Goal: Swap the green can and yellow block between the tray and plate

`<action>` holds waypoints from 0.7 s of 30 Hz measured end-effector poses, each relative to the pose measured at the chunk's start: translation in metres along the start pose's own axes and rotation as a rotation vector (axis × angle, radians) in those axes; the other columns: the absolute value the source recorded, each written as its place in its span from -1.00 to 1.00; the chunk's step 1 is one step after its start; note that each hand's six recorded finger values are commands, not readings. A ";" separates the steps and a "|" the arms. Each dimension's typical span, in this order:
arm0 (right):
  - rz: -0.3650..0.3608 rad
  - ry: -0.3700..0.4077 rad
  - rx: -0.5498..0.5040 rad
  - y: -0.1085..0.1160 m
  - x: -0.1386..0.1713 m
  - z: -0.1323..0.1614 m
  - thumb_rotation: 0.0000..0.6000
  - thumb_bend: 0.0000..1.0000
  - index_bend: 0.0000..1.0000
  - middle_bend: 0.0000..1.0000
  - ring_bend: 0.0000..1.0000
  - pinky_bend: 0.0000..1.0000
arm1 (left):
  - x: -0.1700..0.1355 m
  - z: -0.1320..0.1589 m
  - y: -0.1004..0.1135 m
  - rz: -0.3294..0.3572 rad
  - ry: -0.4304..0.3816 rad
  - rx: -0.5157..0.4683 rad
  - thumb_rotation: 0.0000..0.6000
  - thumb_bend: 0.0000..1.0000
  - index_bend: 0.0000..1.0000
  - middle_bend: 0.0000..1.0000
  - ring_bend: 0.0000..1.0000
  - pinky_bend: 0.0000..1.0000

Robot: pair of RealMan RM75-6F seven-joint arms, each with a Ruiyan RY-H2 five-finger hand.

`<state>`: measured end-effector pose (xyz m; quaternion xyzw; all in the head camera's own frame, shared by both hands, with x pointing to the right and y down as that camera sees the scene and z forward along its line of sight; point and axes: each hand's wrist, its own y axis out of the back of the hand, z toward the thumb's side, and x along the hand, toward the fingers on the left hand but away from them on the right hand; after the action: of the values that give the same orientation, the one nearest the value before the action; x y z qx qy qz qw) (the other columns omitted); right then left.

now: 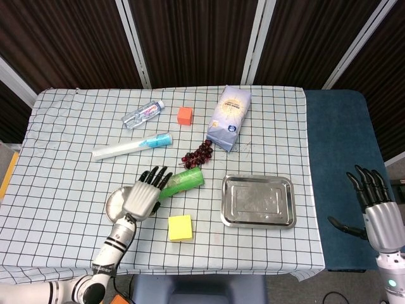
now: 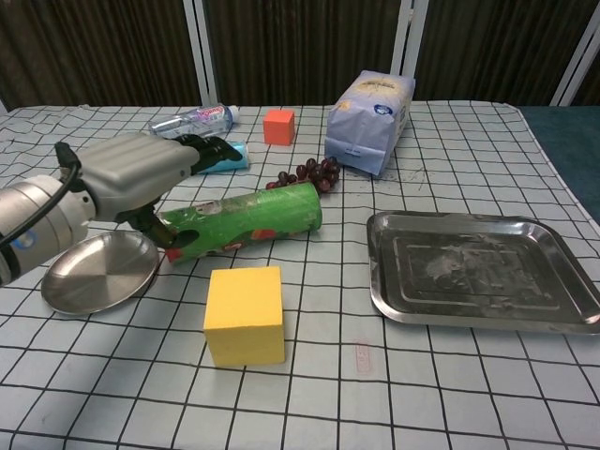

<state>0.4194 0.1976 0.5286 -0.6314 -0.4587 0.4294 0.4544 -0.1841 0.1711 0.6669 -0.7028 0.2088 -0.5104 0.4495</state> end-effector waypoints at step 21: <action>0.008 0.000 -0.016 0.002 -0.001 -0.001 1.00 -1.00 -0.98 -1.00 -1.00 -1.00 | 0.043 0.031 -0.026 -0.050 -0.046 0.003 1.00 -0.28 -1.00 -0.87 -0.91 -0.66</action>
<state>0.4210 0.1962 0.5267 -0.6369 -0.4596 0.4276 0.4475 -0.1432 0.1652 0.7096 -0.7187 0.1799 -0.5054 0.4423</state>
